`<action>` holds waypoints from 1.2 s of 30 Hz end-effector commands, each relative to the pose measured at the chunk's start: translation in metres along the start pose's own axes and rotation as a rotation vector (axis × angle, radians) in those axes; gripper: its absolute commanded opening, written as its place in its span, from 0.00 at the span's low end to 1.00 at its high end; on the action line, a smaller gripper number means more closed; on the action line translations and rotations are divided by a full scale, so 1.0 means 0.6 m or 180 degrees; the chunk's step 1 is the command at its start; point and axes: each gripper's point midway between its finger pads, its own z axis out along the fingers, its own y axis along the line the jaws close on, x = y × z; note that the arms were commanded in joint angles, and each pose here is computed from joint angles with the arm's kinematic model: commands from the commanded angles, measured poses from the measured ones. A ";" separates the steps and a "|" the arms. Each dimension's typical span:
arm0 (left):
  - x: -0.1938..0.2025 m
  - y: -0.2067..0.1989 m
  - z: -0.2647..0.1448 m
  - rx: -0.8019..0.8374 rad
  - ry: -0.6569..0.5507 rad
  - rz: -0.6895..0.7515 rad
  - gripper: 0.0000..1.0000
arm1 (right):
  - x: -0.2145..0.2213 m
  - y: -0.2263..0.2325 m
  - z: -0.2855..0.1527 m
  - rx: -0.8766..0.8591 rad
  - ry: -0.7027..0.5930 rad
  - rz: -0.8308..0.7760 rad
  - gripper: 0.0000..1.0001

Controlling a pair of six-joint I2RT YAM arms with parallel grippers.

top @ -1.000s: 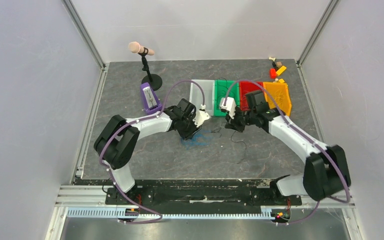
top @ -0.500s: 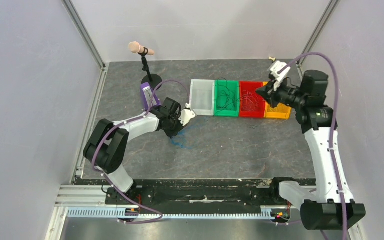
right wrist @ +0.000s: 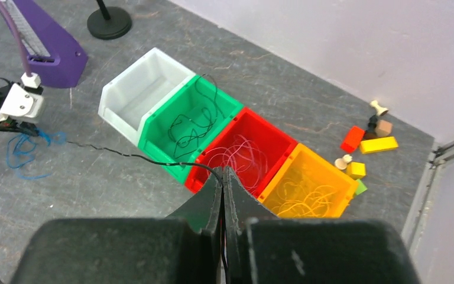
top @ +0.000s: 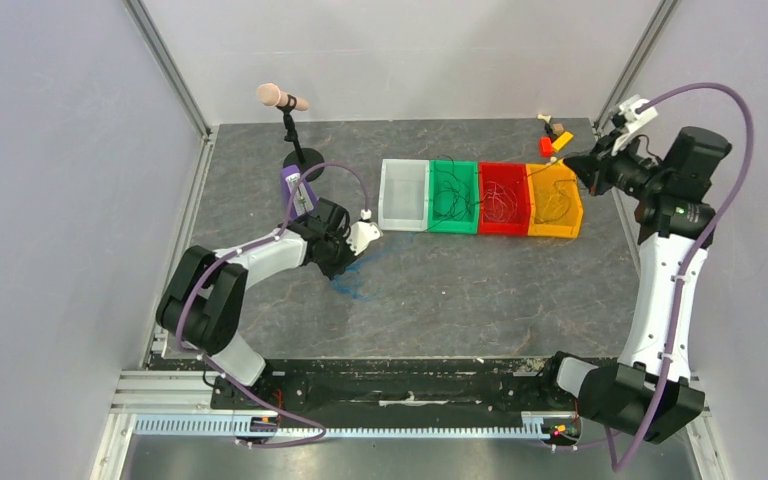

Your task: Untangle the cables

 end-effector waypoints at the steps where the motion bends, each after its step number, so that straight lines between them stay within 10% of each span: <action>1: 0.090 -0.012 -0.010 0.0098 0.0509 0.0072 0.02 | -0.070 -0.011 -0.024 0.0003 -0.0316 -0.0224 0.00; 11: 0.065 -0.032 -0.029 0.0322 0.0273 0.0009 0.04 | -0.031 0.001 -0.019 -0.0155 -0.0296 -0.0008 0.00; 15: -0.044 -0.057 -0.104 0.0658 -0.0462 -0.0017 0.53 | -0.007 0.024 -0.014 -0.0276 -0.0240 0.0027 0.00; 18: -0.085 -0.060 -0.154 0.0716 -0.0760 0.0372 0.67 | 0.011 0.039 -0.005 -0.0371 -0.0184 0.0079 0.00; 26: -0.033 -0.097 -0.162 0.1153 -0.0720 0.1882 0.78 | 0.036 0.062 0.011 -0.0507 -0.0080 0.0105 0.00; 36: -0.027 -0.059 -0.049 0.0823 -0.0341 0.2147 0.80 | 0.052 0.065 0.017 -0.0521 0.0017 0.0127 0.00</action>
